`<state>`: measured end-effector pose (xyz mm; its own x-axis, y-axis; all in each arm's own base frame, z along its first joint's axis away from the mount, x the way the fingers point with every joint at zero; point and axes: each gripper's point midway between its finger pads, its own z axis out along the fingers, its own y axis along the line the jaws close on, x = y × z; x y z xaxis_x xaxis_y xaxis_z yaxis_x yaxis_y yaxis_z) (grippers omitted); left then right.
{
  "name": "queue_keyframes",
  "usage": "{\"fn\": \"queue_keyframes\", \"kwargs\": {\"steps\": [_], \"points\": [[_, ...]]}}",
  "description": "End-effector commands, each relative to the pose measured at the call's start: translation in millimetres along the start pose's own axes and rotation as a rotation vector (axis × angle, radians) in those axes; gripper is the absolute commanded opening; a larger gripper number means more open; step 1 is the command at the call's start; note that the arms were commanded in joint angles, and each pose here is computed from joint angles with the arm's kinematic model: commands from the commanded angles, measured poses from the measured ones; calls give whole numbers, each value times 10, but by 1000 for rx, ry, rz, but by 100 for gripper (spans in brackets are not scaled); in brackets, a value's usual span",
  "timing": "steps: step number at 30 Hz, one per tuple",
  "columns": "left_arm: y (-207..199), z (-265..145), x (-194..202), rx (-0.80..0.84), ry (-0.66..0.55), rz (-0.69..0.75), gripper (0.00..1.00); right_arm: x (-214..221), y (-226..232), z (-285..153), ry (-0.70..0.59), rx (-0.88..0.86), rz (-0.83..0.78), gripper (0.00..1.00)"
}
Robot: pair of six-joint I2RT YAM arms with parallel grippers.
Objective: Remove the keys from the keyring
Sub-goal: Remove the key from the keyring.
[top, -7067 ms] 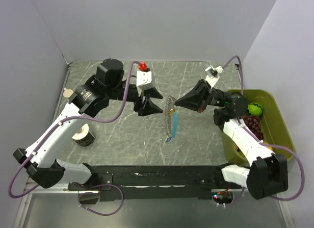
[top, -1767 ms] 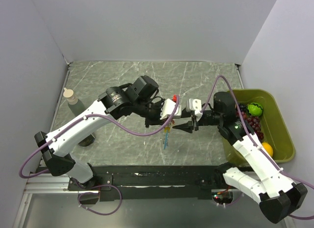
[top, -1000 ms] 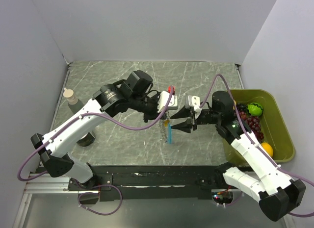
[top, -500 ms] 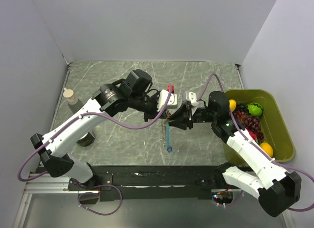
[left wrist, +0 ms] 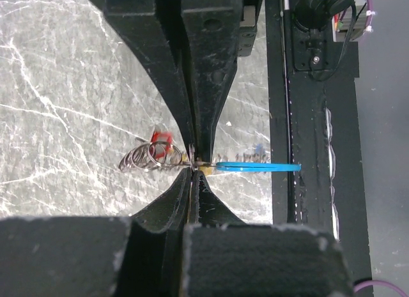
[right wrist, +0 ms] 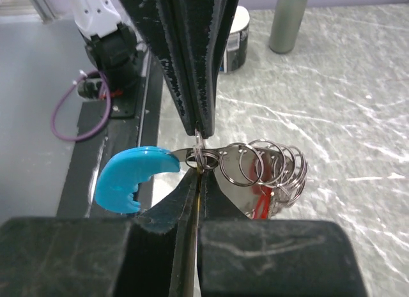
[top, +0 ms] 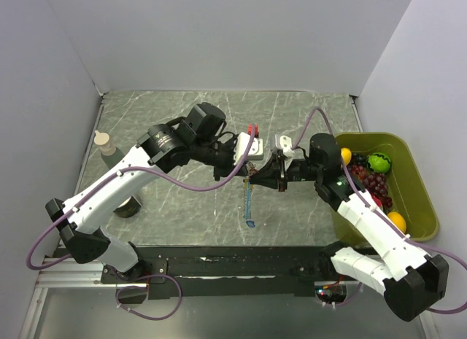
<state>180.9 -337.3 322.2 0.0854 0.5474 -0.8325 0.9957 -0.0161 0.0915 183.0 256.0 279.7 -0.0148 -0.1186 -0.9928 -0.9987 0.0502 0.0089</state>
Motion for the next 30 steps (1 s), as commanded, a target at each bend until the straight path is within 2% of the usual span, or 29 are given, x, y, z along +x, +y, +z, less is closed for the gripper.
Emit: {"fn": "queue_keyframes", "kwargs": {"steps": [1,9,19,30], "points": [[35,-168,-272,-42,-101,56,1,-163,35,-122,46,29,-153,0],[-20,-158,-215,-19,-101,54,1,-254,-6,-221,121,69,-185,0],[-72,-63,-142,27,-90,43,1,-531,-2,-251,133,87,-192,0],[-119,21,-138,61,-82,39,1,-511,-76,-151,232,125,-207,0]]}}
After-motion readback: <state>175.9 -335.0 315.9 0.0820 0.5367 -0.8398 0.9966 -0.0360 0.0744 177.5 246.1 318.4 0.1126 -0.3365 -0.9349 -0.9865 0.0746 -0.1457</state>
